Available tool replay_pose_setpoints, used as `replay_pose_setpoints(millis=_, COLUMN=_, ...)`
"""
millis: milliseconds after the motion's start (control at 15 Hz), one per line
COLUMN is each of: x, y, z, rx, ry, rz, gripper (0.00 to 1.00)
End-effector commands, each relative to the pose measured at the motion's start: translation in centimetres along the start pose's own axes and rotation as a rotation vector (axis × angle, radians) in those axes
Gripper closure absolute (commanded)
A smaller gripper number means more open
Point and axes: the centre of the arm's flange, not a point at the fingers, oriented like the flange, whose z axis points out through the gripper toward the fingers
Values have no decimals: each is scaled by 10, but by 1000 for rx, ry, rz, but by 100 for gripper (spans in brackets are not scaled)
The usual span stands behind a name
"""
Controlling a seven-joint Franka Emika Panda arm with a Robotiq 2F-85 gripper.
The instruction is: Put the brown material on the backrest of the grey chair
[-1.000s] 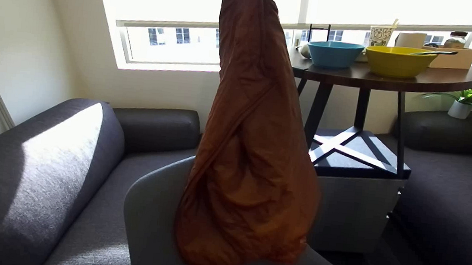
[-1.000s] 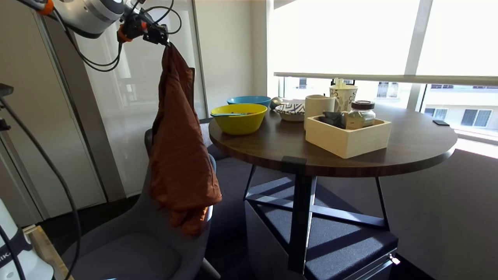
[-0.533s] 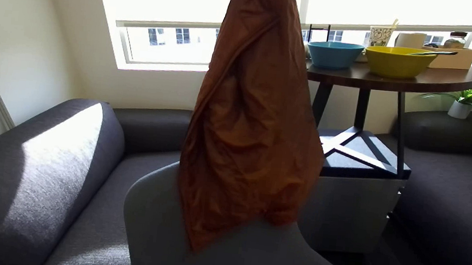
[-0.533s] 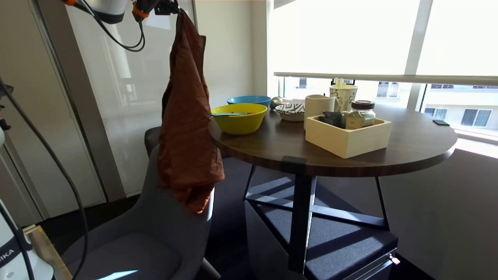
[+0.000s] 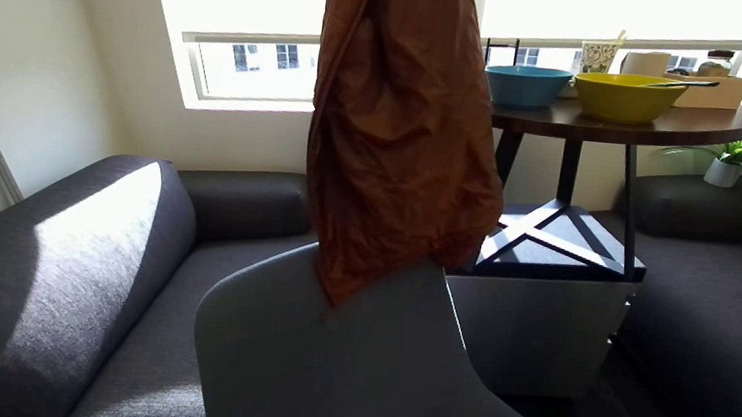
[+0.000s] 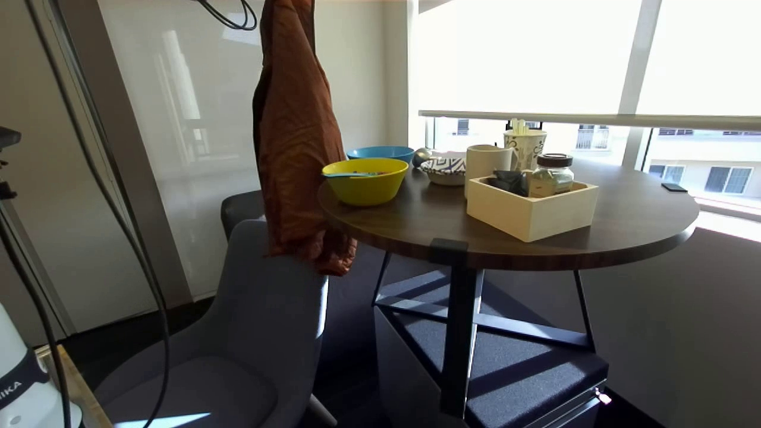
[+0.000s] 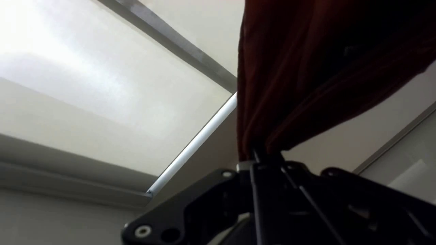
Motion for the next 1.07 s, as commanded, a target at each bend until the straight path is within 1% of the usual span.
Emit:
replay_pose_setpoints(millis=0, x=61, y=-8, z=55, rx=-55, ry=174, rz=-60, gripper=99)
replay_pose_setpoints(millis=200, x=85, y=-19, z=62, rx=-101, ry=281, rz=-110, gripper=99)
replay_pose_setpoints(millis=400, x=105, y=-21, z=64, rx=-184, ry=360, rz=-122, gripper=99)
replay_pose_setpoints(millis=533, x=115, y=-16, z=64, rx=-251, ry=403, rz=-126, gripper=99)
replay_pose_setpoints(millis=867, x=118, y=-10, z=78, rx=-461, ry=467, rz=-119, gripper=99)
replay_pose_setpoints(millis=1000, x=111, y=-19, z=88, rx=-536, ry=503, rz=-135, gripper=99)
